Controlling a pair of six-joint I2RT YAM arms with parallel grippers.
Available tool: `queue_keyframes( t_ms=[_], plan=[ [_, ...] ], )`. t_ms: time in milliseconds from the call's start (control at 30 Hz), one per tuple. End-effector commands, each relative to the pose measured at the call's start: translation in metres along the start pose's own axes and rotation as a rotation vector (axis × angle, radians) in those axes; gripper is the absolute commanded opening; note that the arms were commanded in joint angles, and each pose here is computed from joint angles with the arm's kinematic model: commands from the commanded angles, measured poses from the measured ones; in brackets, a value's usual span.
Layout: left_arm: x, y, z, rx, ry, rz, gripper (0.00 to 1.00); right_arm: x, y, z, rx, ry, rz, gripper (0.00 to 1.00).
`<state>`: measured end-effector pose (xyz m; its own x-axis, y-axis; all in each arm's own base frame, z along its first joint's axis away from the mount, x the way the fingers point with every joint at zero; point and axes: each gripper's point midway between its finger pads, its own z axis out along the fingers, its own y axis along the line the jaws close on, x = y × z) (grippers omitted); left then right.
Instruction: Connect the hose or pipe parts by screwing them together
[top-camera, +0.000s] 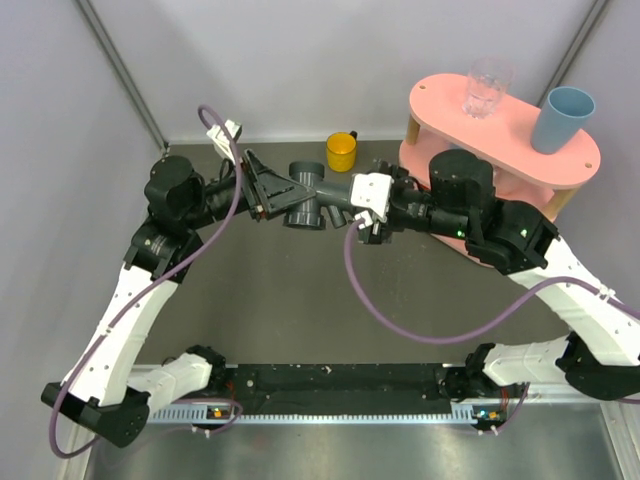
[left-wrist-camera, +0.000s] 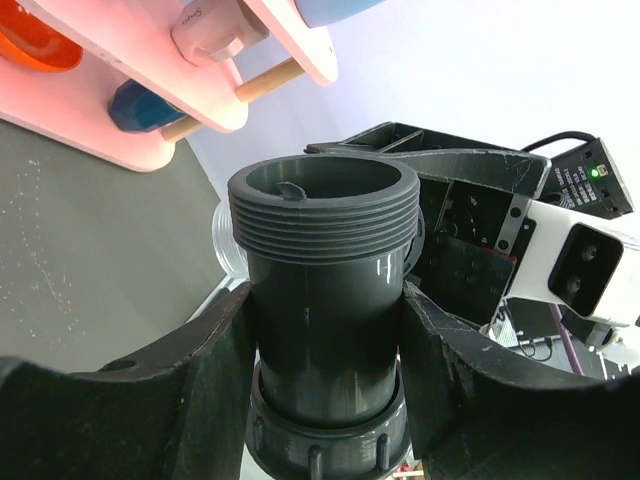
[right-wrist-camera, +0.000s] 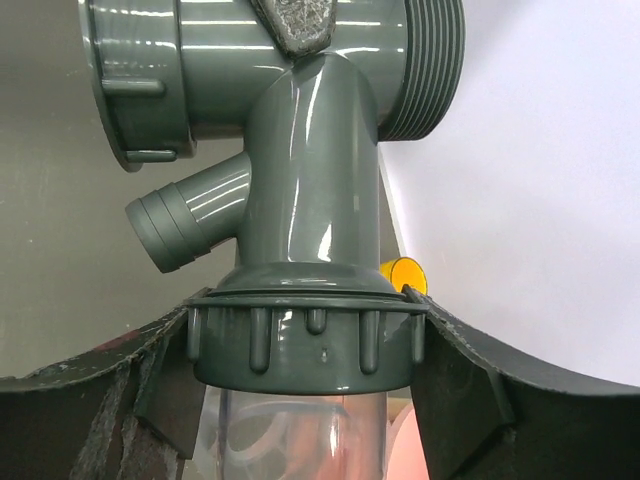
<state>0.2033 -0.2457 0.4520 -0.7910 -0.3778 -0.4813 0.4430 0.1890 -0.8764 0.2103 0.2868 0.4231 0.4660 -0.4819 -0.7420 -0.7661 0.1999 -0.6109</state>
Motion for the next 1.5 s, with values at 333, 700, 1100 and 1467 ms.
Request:
queue_keyframes(
  t_ms=[333,700,1100,1467],
  plan=[
    [0.002,0.013,-0.009,0.142,-0.122,0.661,0.00,-0.042,0.009,0.003,-0.138,-0.220,0.330,0.02],
    [0.023,0.026,-0.012,0.327,-0.189,0.934,0.00,-0.028,0.027,-0.002,-0.334,-0.226,0.662,0.00],
    [0.037,0.028,-0.016,0.395,-0.172,1.082,0.00,-0.024,0.045,-0.003,-0.437,-0.192,0.823,0.02],
    [0.016,0.014,-0.022,0.330,-0.277,0.611,0.00,0.006,0.027,-0.012,-0.208,-0.136,0.704,0.84]
  ],
)
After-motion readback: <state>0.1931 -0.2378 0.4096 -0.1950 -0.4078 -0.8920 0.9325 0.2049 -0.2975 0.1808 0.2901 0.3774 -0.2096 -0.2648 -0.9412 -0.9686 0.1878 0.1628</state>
